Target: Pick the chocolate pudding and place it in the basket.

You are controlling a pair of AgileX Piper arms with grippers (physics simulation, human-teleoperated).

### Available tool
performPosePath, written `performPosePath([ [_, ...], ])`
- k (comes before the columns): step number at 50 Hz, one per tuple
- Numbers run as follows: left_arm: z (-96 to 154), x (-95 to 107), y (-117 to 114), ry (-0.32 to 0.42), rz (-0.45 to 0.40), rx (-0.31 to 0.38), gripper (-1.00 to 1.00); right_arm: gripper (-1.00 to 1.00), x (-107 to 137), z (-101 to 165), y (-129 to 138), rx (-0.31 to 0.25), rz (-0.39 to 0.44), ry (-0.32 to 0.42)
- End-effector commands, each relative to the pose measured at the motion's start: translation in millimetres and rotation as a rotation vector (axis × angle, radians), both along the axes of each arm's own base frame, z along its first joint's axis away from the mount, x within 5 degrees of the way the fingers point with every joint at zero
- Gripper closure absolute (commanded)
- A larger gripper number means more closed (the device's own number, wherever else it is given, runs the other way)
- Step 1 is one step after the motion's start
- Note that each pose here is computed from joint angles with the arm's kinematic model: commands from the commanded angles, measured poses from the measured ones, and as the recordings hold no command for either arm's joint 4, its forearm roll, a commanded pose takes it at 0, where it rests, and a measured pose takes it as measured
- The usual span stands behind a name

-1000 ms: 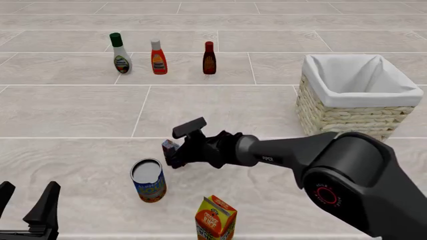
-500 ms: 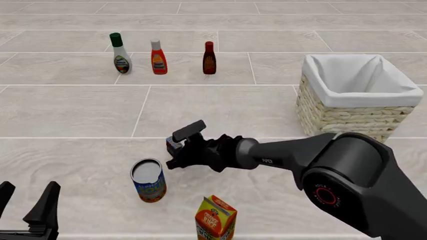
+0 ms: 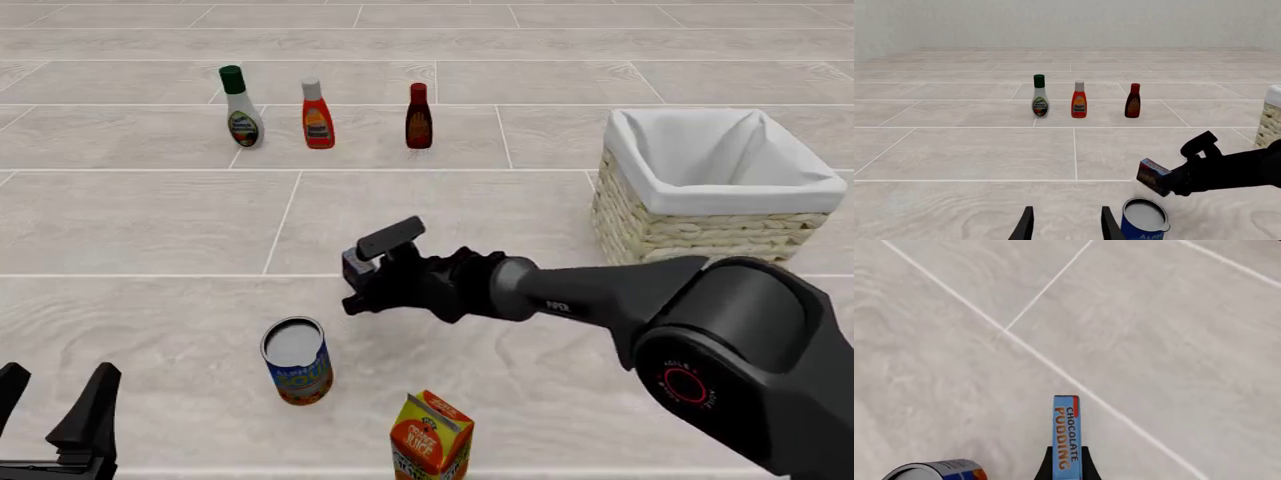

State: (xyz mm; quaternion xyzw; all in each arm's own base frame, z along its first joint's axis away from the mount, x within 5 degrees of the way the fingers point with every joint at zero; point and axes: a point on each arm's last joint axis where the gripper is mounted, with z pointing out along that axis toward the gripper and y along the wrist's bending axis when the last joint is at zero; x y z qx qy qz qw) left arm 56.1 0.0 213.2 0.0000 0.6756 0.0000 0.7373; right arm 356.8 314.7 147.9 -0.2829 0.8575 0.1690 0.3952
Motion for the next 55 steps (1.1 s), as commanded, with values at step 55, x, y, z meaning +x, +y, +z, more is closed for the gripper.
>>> performPosePath([
  [55, 0.0, 0.0, 0.0, 0.000, 0.000, 0.000, -1.00, 1.00, 19.1, 109.3, -64.8, 0.101, -0.170, -0.054],
])
